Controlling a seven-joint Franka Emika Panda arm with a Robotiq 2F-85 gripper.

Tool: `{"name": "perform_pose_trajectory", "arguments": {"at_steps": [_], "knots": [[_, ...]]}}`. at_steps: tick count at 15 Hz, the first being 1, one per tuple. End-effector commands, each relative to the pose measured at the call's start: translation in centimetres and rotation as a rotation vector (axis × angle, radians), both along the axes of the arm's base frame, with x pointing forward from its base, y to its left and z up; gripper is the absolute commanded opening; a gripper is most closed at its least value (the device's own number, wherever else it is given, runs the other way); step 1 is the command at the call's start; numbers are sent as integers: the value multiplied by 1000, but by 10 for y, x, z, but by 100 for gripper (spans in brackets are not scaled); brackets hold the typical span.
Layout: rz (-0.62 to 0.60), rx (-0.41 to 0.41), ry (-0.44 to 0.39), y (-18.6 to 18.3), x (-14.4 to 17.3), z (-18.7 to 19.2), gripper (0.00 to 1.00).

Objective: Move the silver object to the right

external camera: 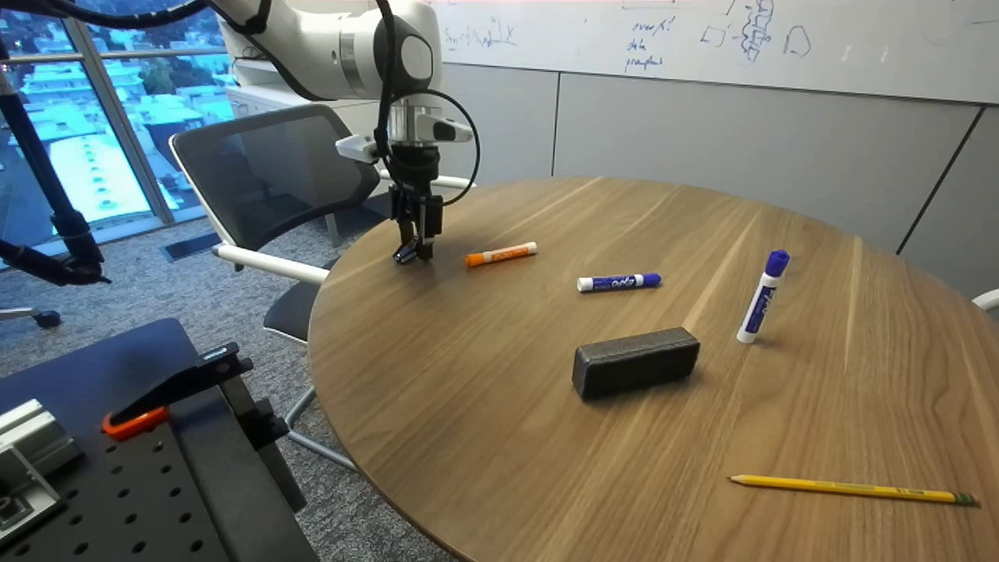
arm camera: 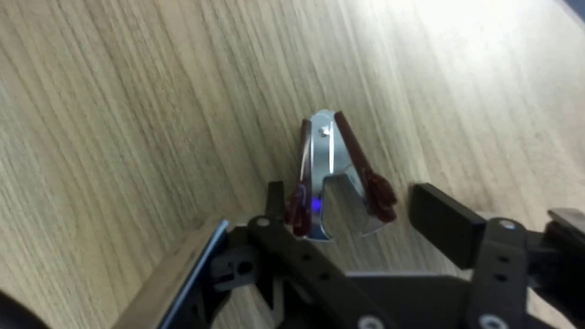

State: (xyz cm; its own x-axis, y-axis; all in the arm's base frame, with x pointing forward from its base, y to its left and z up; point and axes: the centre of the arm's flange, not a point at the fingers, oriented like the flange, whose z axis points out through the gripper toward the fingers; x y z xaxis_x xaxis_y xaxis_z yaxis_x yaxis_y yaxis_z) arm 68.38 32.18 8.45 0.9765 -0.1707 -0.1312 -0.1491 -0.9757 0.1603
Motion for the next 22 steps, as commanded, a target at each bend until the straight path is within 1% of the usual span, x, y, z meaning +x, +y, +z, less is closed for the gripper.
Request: {"name": "perform_pose_trajectory", "arguments": {"at_steps": [1,3,4,6,7,9,10,11,12,13,14,16,18,21,22], "knots": [[-27,19,42,-9,6,7,42],[-33,21,65,-13,3,12,27],[-31,28,96,-15,-2,18,19],[-29,37,144,-20,-11,29,7],[-26,41,164,-23,-16,34,8],[-14,49,190,-40,-37,52,8],[-9,42,191,-60,-54,62,8],[-8,37,194,-70,-56,64,8],[-26,26,191,-89,-54,59,8],[-41,22,195,-103,-54,62,8],[-84,22,202,-124,-48,59,8],[-140,10,208,-167,-47,53,8],[-201,-3,196,-218,-49,43,8],[-261,-23,179,-295,-68,19,8],[-267,-35,177,-312,-75,6,8]]}}
